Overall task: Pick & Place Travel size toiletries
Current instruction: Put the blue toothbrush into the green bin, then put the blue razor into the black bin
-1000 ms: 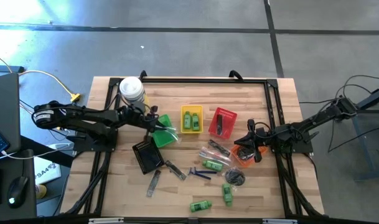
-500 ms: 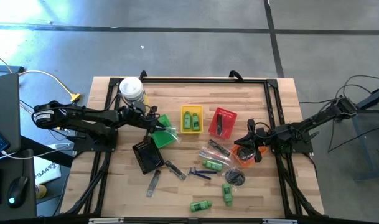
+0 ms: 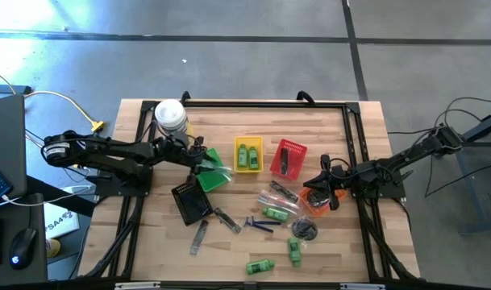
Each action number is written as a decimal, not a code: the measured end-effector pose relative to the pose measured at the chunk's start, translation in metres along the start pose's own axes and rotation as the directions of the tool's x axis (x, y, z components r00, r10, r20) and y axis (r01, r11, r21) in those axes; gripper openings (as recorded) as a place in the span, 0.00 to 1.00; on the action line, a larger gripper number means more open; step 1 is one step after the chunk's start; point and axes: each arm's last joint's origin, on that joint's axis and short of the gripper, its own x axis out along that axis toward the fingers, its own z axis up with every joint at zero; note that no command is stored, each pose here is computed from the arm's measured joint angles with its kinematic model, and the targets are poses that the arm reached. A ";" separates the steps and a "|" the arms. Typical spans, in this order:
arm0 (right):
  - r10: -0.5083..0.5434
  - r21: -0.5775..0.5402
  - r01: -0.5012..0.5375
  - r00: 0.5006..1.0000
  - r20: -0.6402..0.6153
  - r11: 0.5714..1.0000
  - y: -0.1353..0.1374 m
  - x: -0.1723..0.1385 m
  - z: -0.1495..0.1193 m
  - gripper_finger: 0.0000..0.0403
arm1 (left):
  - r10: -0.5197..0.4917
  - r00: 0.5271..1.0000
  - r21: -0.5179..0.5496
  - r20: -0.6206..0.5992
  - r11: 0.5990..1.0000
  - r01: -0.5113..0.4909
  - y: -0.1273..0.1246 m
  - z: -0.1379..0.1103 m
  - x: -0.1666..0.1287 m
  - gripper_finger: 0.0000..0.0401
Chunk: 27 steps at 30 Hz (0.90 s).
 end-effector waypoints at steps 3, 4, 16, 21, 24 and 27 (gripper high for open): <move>0.000 0.000 0.000 1.000 0.000 1.000 0.000 0.000 0.000 0.01 | 0.016 0.998 0.005 0.055 1.000 -0.016 0.001 0.006 -0.002 0.40; 0.000 0.000 0.000 1.000 0.000 1.000 0.000 0.000 0.000 0.01 | 0.019 0.996 0.002 0.085 1.000 -0.019 0.002 0.010 -0.003 0.41; -0.012 0.001 0.012 0.998 -0.058 1.000 -0.001 0.000 -0.006 0.01 | -0.132 0.960 0.024 0.249 0.991 0.130 -0.029 0.055 -0.014 0.32; -0.002 0.044 0.005 0.998 -0.058 0.999 -0.001 0.000 -0.006 0.01 | -0.136 0.954 0.023 0.266 0.991 0.135 -0.040 0.062 -0.032 0.08; 0.032 0.045 -0.029 0.996 -0.078 0.999 0.000 0.001 -0.007 0.01 | -0.084 0.960 -0.006 0.266 0.996 0.089 -0.041 0.055 -0.039 0.02; 0.037 0.040 -0.034 0.995 -0.098 0.999 0.001 0.002 -0.010 0.01 | -0.042 0.964 -0.027 0.263 0.998 0.051 -0.044 0.037 -0.039 0.03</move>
